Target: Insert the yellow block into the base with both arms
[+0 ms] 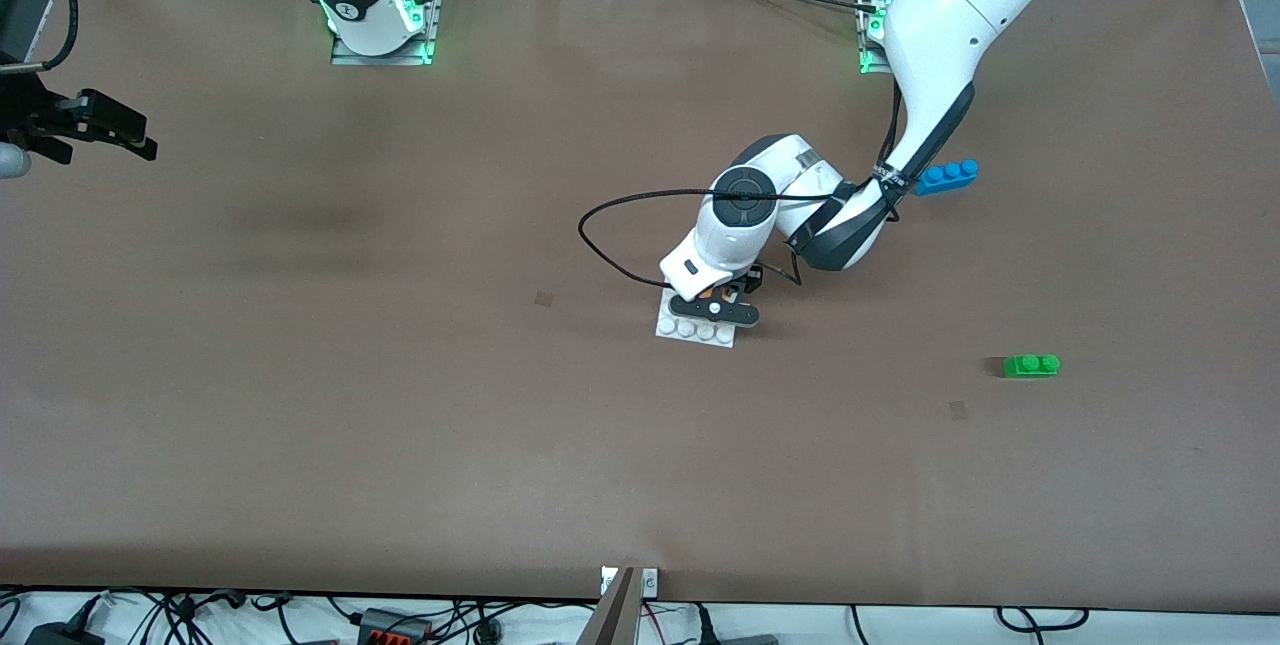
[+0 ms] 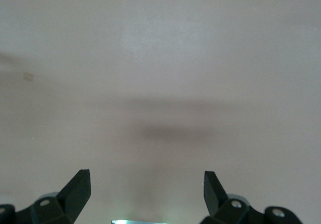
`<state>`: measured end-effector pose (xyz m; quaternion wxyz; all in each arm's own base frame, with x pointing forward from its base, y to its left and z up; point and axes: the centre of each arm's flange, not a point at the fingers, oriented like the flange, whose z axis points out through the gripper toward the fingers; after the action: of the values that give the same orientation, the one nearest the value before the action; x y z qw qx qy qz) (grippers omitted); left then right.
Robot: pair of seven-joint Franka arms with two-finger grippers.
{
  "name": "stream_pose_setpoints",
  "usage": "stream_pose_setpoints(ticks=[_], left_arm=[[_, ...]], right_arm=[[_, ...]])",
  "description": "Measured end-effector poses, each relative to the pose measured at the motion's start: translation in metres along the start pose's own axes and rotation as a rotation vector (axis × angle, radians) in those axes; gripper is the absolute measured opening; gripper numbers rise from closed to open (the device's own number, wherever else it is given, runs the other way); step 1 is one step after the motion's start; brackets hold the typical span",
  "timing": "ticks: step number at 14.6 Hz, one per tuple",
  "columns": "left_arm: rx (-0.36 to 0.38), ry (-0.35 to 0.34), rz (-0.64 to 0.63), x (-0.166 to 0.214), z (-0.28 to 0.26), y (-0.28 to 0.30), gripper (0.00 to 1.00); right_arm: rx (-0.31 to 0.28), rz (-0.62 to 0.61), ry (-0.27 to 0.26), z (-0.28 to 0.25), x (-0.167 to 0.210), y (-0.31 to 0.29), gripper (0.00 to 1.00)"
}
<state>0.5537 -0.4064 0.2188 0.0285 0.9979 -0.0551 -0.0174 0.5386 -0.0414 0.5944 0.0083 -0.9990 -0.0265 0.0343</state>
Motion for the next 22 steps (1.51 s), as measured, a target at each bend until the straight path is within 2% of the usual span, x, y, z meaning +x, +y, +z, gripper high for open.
stream_pose_setpoints(ticks=[7, 8, 11, 13, 16, 18, 20, 22], left_arm=[[-0.014, -0.025, -0.003, -0.001, 0.019, 0.002, 0.68], [-0.013, -0.027, -0.004, -0.001, 0.021, 0.001, 0.73], [0.02, -0.061, -0.018, 0.004, 0.019, -0.006, 0.99], [0.048, -0.09, -0.043, 0.021, -0.006, -0.013, 1.0], [-0.01, -0.162, -0.07, 0.054, -0.068, -0.042, 1.0], [-0.025, -0.172, -0.085, 0.069, -0.1, -0.066, 1.0], [-0.018, -0.175, -0.096, 0.075, -0.116, -0.086, 1.0], [0.021, -0.194, -0.119, 0.078, -0.121, -0.108, 1.0]], right_arm=[[0.0, 0.0, 0.0, 0.0, 0.0, 0.0, 1.0], [0.0, 0.0, 0.0, 0.0, 0.0, 0.0, 1.0], [0.0, 0.0, 0.0, 0.0, 0.0, 0.0, 1.0], [0.0, 0.0, 0.0, 0.0, 0.0, 0.0, 1.0], [0.0, 0.0, 0.0, 0.0, 0.0, 0.0, 1.0], [0.0, 0.0, 0.0, 0.0, 0.0, 0.0, 1.0], [0.0, 0.0, 0.0, 0.0, 0.0, 0.0, 1.0], [0.0, 0.0, 0.0, 0.0, 0.0, 0.0, 1.0]])
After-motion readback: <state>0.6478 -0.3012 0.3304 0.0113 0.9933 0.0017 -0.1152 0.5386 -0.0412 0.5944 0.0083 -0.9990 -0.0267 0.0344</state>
